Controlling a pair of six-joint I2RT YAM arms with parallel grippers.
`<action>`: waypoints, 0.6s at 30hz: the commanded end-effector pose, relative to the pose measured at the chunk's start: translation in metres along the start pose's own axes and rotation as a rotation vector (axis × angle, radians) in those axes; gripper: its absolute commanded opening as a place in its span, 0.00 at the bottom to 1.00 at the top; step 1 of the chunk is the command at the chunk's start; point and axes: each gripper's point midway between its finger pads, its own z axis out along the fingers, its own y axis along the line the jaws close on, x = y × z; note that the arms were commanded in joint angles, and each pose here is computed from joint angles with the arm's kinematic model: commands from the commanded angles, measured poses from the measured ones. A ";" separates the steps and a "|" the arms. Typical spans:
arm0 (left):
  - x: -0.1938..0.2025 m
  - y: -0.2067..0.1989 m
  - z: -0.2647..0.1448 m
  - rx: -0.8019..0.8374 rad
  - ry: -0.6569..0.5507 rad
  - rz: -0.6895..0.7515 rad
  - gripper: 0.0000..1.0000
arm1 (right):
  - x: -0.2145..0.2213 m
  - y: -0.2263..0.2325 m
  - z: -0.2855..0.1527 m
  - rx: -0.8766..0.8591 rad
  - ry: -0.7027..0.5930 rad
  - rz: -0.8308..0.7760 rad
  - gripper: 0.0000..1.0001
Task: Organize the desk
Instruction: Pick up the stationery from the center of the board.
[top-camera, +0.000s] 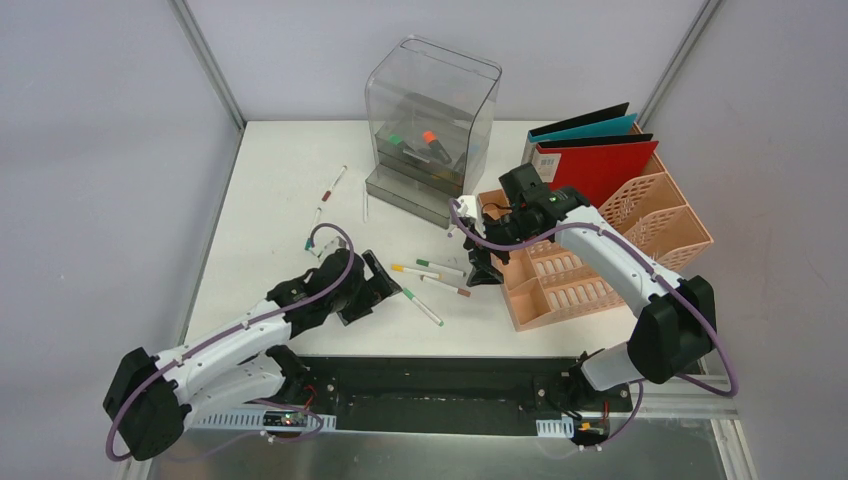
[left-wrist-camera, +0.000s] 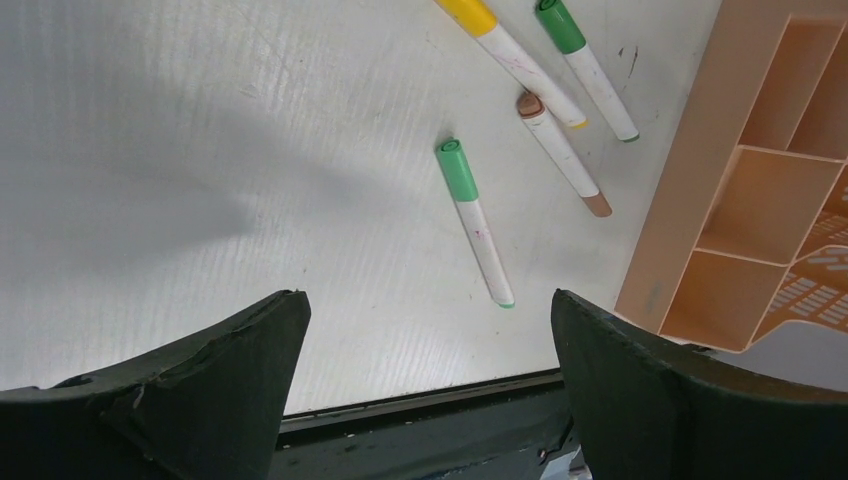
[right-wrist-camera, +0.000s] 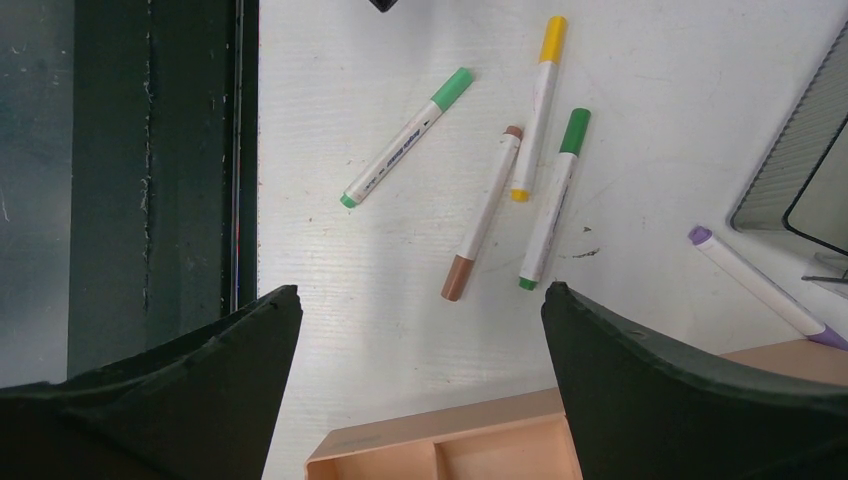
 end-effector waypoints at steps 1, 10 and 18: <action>-0.009 -0.030 0.001 0.052 -0.044 -0.019 0.95 | -0.012 -0.002 -0.006 0.007 -0.029 -0.046 0.94; 0.000 -0.038 0.010 0.016 -0.030 0.022 0.95 | -0.013 -0.002 -0.006 0.006 -0.030 -0.049 0.94; 0.006 -0.049 0.014 0.003 -0.038 0.072 0.93 | -0.012 -0.001 -0.007 0.004 -0.028 -0.051 0.94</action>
